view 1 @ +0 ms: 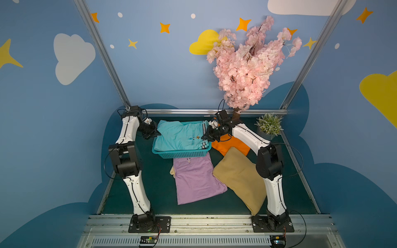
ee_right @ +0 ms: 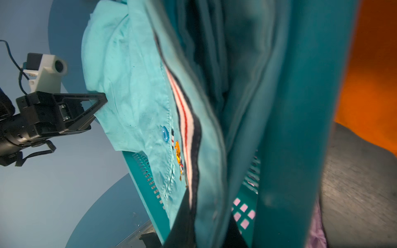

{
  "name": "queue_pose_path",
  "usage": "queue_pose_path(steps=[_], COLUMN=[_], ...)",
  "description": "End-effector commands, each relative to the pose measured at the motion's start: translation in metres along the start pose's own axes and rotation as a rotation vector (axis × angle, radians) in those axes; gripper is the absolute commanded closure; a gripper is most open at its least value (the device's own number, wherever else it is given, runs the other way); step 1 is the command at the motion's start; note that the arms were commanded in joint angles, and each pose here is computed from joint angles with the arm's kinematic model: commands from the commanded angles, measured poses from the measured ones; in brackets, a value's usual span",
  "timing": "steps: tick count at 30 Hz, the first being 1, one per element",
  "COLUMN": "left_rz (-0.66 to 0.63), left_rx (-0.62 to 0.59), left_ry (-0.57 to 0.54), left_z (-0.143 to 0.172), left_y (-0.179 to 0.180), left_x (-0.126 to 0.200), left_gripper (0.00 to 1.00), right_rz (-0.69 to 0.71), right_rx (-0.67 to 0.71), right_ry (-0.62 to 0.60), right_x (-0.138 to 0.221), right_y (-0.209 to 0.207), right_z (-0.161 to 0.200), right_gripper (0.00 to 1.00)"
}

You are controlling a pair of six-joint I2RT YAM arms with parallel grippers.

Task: Put the folded long pants in the basket
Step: Place the long pant in the basket.

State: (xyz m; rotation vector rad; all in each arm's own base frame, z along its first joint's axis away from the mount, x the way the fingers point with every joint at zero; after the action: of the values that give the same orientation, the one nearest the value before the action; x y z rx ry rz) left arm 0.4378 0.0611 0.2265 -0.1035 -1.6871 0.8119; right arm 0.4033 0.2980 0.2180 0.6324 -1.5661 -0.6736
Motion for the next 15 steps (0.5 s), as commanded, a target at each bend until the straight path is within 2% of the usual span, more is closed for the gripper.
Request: queue_pose_path(steps=[1,5,7,11,13,15], left_rz=[-0.026,-0.056,-0.071,-0.081,-0.086,-0.078], left_rx=[0.003,-0.004,-0.006,-0.008,-0.011,-0.012], left_ry=[-0.007,0.005,0.010,-0.002,-0.019,-0.019], left_z=[-0.003,0.000,0.001,0.002,-0.001,-0.003], left_y=[0.013,0.013,0.013,0.011,0.008,0.004], left_x=[-0.005,-0.010,-0.011,-0.006,-0.002,0.002], left_gripper=[0.97,0.97,0.91,0.89,0.83,0.79], right_rz=[0.014,0.037,0.043,0.048,0.052,0.054], right_rx=[0.008,0.003,0.001,-0.001,-0.004,-0.002], right_ry=[0.014,0.014,0.014,0.029,0.036,0.040], right_x=[0.019,0.017,0.016,0.013,0.012,0.012], right_y=[0.004,0.000,-0.001,0.000,0.001,0.003], right_z=[0.007,0.007,0.007,0.010,0.012,0.015], right_gripper=[1.00,1.00,1.00,1.00,1.00,0.83])
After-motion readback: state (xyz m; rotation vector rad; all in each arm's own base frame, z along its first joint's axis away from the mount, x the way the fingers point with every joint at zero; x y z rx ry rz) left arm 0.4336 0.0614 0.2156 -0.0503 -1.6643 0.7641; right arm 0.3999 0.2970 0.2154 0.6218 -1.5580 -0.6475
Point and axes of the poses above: each gripper's point midway between its finger pads, its own x axis back along the fingers, its own y axis along the line the jaws close on, z = x × y, the point moved 10 cm from there along x, back along the fingers
